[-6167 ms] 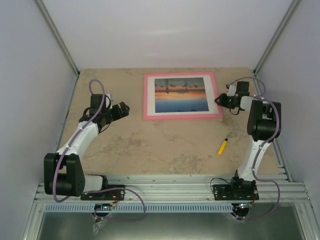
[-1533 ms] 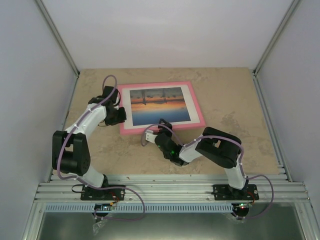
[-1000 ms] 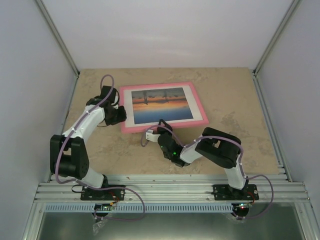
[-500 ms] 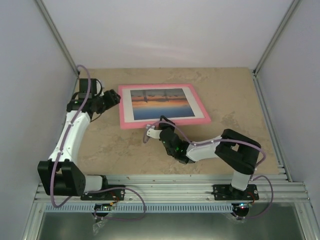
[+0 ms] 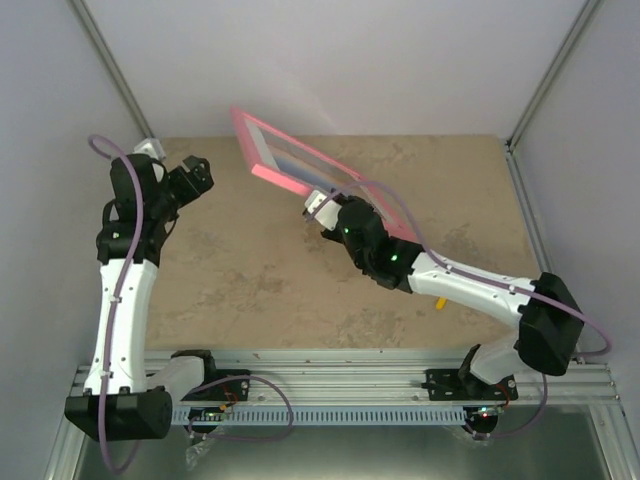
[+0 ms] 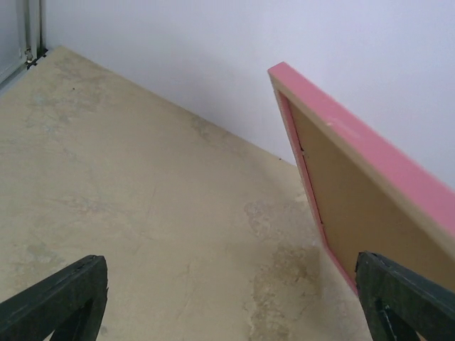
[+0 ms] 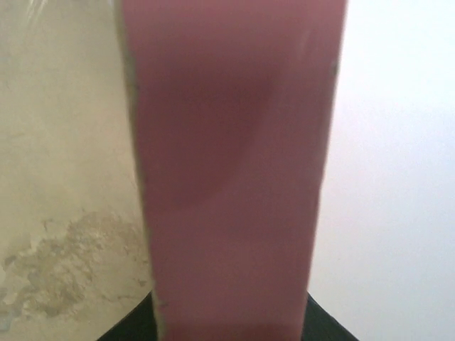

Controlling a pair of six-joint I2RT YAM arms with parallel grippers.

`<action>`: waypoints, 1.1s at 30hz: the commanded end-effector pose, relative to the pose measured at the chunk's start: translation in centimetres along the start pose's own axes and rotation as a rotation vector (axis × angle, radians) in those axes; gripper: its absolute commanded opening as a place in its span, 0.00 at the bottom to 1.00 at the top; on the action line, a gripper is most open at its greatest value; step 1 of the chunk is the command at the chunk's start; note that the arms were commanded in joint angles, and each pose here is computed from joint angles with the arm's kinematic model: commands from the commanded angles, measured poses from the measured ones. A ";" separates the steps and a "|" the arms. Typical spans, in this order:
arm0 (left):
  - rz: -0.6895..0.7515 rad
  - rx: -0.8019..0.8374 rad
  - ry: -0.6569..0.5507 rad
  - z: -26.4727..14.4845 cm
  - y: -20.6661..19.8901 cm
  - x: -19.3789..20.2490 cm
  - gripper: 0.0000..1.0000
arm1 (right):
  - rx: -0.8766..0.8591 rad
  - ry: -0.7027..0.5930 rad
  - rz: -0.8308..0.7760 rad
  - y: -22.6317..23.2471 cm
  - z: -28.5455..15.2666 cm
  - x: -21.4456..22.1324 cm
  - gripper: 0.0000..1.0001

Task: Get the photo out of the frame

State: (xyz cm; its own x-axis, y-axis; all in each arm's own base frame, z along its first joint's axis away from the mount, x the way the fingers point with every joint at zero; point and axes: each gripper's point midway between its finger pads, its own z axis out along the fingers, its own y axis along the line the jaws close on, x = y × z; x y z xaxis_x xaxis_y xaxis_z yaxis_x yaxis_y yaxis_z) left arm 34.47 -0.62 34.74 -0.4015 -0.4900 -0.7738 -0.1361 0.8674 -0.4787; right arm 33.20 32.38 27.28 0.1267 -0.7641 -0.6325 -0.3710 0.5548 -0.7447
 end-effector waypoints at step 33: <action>-0.073 0.206 0.460 8.3 0.6 12.4 1.00 | -0.507 -0.146 1.335 -13.2 -1.5 3.3 0.01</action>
State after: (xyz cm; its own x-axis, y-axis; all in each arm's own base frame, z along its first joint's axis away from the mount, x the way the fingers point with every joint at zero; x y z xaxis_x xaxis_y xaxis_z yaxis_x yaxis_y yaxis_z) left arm 37.43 -6.13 23.95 -0.7050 -0.4489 -0.5490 -0.0200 0.7864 -0.6174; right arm 37.43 20.58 33.01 -0.4784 0.2094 -0.8528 -0.4803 0.7507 0.4537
